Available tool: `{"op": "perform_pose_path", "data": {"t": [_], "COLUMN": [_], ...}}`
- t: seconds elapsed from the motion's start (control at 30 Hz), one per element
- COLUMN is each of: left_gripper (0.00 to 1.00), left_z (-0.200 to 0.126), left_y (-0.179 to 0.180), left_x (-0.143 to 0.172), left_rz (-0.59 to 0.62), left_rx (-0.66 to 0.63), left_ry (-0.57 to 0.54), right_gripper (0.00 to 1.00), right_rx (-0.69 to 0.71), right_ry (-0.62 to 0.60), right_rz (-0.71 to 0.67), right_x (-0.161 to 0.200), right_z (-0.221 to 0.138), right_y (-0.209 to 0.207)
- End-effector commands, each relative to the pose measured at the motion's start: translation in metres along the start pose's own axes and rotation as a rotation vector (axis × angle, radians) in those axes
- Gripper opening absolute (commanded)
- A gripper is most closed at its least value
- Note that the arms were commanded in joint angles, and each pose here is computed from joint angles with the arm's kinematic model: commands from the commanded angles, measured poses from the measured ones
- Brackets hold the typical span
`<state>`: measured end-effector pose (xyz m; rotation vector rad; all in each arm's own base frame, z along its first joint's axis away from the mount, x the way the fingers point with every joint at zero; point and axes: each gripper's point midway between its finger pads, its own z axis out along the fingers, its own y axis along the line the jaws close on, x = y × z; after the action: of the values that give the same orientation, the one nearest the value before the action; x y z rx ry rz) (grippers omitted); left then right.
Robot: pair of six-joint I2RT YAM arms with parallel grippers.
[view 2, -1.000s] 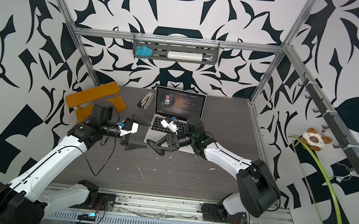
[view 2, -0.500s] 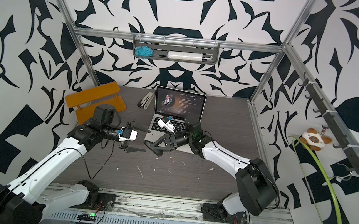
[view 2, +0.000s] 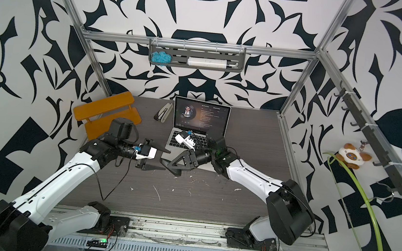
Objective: Remove the wireless mouse receiver from the laptop
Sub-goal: Remove the lid from the mouse.
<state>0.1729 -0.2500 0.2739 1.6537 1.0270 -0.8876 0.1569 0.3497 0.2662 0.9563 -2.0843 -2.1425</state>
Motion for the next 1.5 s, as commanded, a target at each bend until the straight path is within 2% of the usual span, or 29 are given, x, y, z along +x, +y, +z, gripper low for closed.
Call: {"op": "perform_pose_path", "data": {"t": [0.0, 0.2, 0.37, 0.5, 0.6, 0.8, 0.9, 1.13, 1.2, 1.27, 1.37, 1.47], "left_gripper": [0.64, 0.62, 0.5, 0.46, 0.36, 0.1, 0.0, 0.0, 0.0, 0.0, 0.0, 0.0], "left_z": [0.002, 0.003, 0.004, 0.004, 0.004, 0.004, 0.004, 0.006, 0.007, 0.008, 0.011, 0.013], "left_y": [-0.005, -0.007, -0.007, -0.007, -0.008, -0.009, -0.008, -0.005, 0.0, 0.005, 0.015, 0.029], "left_x": [0.002, 0.002, 0.002, 0.0, -0.002, -0.002, -0.001, 0.001, 0.002, 0.004, 0.007, 0.002], "left_rz": [-0.027, -0.031, -0.034, -0.04, -0.043, -0.053, -0.052, -0.099, -0.128, -0.166, -0.235, -0.321], "left_rx": [0.023, 0.035, 0.04, 0.044, 0.052, 0.062, 0.059, 0.052, 0.046, 0.048, 0.042, 0.039], "left_ry": [0.0, -0.004, -0.008, -0.011, -0.023, -0.026, -0.021, -0.013, -0.008, -0.003, 0.01, 0.006], "right_gripper": [0.34, 0.34, 0.34, 0.34, 0.34, 0.35, 0.42, 0.74, 0.8, 0.85, 0.86, 0.86], "right_rx": [-0.033, -0.031, -0.03, -0.032, -0.03, -0.027, -0.027, 0.007, 0.038, 0.09, 0.191, 0.363], "right_ry": [-0.002, -0.003, -0.005, -0.005, -0.004, -0.003, -0.003, -0.062, -0.105, -0.177, -0.311, -0.408], "right_rz": [-0.108, -0.107, -0.107, -0.111, -0.103, -0.092, -0.089, -0.086, -0.083, -0.09, -0.093, -0.102], "right_x": [-0.009, -0.009, -0.01, -0.011, -0.011, -0.011, -0.012, -0.027, -0.035, -0.045, -0.06, -0.068], "right_z": [0.001, 0.002, 0.002, 0.002, 0.002, 0.003, 0.003, -0.013, -0.023, -0.04, -0.074, -0.101], "right_y": [0.029, 0.028, 0.026, 0.028, 0.025, 0.02, 0.019, 0.013, 0.009, 0.004, -0.007, -0.026]}}
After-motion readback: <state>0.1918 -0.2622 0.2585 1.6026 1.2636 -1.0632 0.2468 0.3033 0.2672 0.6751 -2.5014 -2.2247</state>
